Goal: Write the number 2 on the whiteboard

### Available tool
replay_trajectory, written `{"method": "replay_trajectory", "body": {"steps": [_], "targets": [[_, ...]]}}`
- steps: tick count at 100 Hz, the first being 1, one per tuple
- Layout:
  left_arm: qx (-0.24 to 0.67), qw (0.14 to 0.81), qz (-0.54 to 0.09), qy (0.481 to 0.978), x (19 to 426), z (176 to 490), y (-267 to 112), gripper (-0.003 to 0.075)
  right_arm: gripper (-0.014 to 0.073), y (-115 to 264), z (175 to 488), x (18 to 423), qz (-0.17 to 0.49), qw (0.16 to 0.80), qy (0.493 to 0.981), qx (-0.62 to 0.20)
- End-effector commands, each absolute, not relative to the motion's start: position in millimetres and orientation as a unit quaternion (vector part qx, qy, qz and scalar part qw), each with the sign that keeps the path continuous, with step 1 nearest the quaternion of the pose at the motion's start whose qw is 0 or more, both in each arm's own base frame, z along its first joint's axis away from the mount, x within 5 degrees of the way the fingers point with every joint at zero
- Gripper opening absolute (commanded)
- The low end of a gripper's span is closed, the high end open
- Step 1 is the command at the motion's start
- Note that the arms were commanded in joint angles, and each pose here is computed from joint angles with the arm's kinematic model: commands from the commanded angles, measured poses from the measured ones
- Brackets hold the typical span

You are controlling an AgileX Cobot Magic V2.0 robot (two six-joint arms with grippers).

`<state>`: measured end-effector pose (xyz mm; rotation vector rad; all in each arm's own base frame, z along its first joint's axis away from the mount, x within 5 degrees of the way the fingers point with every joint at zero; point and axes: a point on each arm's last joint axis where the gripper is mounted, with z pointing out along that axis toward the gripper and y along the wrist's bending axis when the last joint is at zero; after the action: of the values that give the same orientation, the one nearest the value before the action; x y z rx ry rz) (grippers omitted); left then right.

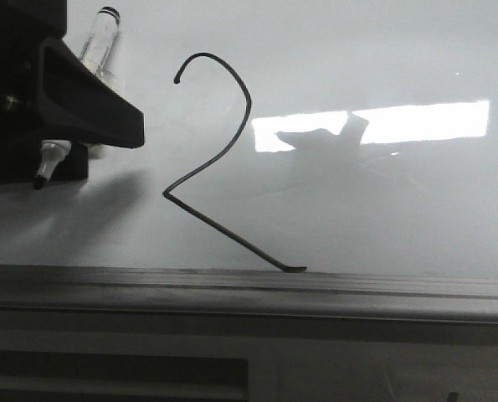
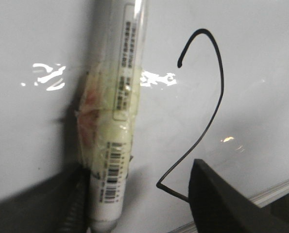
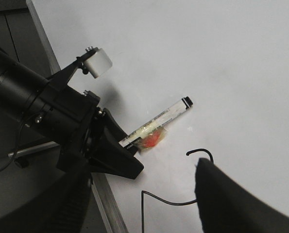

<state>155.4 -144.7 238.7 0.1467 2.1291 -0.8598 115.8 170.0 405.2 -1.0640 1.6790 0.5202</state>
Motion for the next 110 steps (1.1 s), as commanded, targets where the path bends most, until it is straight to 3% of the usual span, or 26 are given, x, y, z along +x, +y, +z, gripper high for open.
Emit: {"method": "replay_trajectory", "body": {"steps": [1, 26, 60, 65, 69, 74, 81, 92, 110], "targets": [[0.059, 0.420, -0.348, 0.836, 158, 247, -147, 0.0430, 0.0407, 166, 427, 114, 0.234, 0.563, 0.670, -0.424], [0.062, 0.409, -0.320, 0.852, 152, 249, -138, 0.0430, 0.0407, 163, 427, 112, 0.234, 0.562, 0.670, -0.425], [0.068, 0.431, -0.325, 0.839, 143, 262, -129, 0.0430, 0.0406, 155, 431, 107, 0.236, 0.562, 0.672, -0.422], [0.073, 0.445, -0.331, 0.829, 140, 269, -126, 0.0429, 0.0370, 153, 429, 106, 0.237, 0.549, 0.684, -0.418], [0.085, 0.460, -0.331, 0.819, 137, 274, -123, 0.0418, 0.0289, 149, 430, 103, 0.238, 0.547, 0.687, -0.415], [0.097, 0.476, -0.331, 0.809, 134, 280, -120, 0.0376, 0.0144, 146, 430, 101, 0.237, 0.543, 0.690, -0.416], [0.100, 0.494, -0.338, 0.795, 128, 288, -114, 0.0242, -0.0074, 138, 432, 96, 0.240, 0.550, 0.685, -0.413], [0.112, 0.527, -0.346, 0.768, 117, 299, -105, -0.0020, -0.0067, 123, 434, 86, 0.244, 0.583, 0.661, -0.404], [0.185, 0.604, -0.370, 0.681, 93, 305, -93, -0.0019, -0.0067, 92, 404, 68, 0.234, 0.628, 0.625, -0.400]]}}
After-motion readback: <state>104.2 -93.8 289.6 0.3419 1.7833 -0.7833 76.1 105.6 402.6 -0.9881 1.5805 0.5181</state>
